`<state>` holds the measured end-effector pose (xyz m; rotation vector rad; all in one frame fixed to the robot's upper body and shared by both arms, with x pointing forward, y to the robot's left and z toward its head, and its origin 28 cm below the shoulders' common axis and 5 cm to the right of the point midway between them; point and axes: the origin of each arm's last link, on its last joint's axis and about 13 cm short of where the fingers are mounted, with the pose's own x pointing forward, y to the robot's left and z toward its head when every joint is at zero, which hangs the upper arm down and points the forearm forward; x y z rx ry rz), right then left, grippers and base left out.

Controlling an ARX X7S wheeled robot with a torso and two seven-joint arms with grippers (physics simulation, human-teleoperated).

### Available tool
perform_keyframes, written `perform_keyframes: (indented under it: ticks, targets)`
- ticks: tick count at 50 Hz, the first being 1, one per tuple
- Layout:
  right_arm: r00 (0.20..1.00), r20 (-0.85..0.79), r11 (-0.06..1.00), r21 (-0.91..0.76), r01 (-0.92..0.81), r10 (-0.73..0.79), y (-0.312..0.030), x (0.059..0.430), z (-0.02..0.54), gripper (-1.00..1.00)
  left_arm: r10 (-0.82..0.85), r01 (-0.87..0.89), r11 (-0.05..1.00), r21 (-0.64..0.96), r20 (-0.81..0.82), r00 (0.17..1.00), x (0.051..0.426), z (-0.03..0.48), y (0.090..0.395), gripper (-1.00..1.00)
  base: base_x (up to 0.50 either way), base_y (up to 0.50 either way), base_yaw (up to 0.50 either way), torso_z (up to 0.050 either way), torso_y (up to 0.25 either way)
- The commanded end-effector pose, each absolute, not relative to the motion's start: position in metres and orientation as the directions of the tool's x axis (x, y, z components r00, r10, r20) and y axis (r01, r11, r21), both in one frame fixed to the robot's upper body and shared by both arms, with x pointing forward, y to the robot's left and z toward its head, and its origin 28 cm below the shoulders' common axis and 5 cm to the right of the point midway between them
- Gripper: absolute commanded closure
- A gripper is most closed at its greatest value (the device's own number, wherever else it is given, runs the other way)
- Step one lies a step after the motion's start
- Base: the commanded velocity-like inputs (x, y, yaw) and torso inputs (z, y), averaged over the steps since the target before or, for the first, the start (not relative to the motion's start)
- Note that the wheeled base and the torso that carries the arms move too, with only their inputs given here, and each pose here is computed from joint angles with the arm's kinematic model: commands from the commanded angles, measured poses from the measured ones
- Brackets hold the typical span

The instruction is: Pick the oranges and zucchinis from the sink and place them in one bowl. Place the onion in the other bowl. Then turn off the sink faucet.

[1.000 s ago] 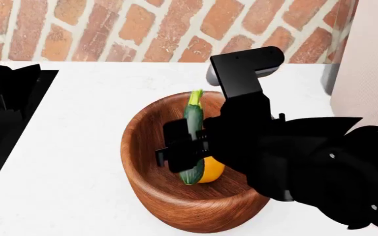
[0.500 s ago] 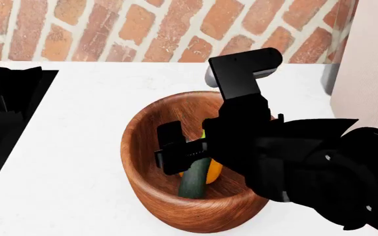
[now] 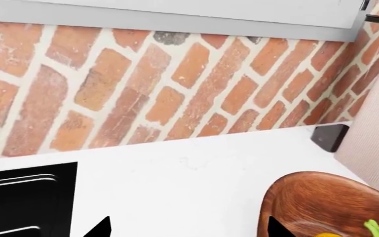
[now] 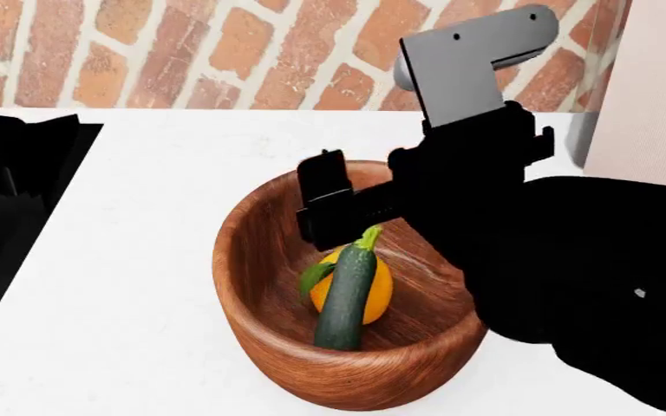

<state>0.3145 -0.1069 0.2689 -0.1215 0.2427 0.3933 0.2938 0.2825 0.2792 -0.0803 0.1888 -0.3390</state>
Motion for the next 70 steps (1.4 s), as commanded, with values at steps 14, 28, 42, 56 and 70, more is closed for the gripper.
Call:
perform_keyframes:
  ticks: [14,28,42,56,70]
  targets:
    - [0.956,-0.007,0.941,-0.173,-0.29,0.293,-0.128,0.291,0.259,-1.0,-0.285,0.281,0.958,-0.051,-0.138,0.948,0.285,0.271,0.282,-1.0,0.0,0.0,0.0,0.0,0.0]
    - [0.956,-0.016,0.942,-0.165,-0.292,0.294,-0.129,0.292,0.257,-1.0,-0.284,0.281,0.959,-0.044,-0.128,0.95,0.282,0.266,0.283,-1.0,0.0,0.47,0.0,0.0,0.0]
    - [0.96,-0.009,0.951,-0.131,-0.279,0.28,-0.132,0.288,0.255,-1.0,-0.284,0.28,0.959,-0.051,-0.134,0.949,0.279,0.266,0.286,-1.0,0.0,0.5,0.0,0.0,0.0]
    - [0.963,-0.01,0.959,-0.096,-0.268,0.269,-0.133,0.289,0.246,-1.0,-0.288,0.282,0.958,-0.059,-0.143,0.947,0.279,0.262,0.284,-1.0,0.0,0.5,0.0,0.0,0.0]
    - [0.967,-0.011,0.962,-0.089,-0.256,0.256,-0.134,0.287,0.246,-1.0,-0.317,0.31,0.948,-0.067,-0.162,0.934,0.278,0.259,0.279,-1.0,0.0,0.5,0.0,0.0,0.0]
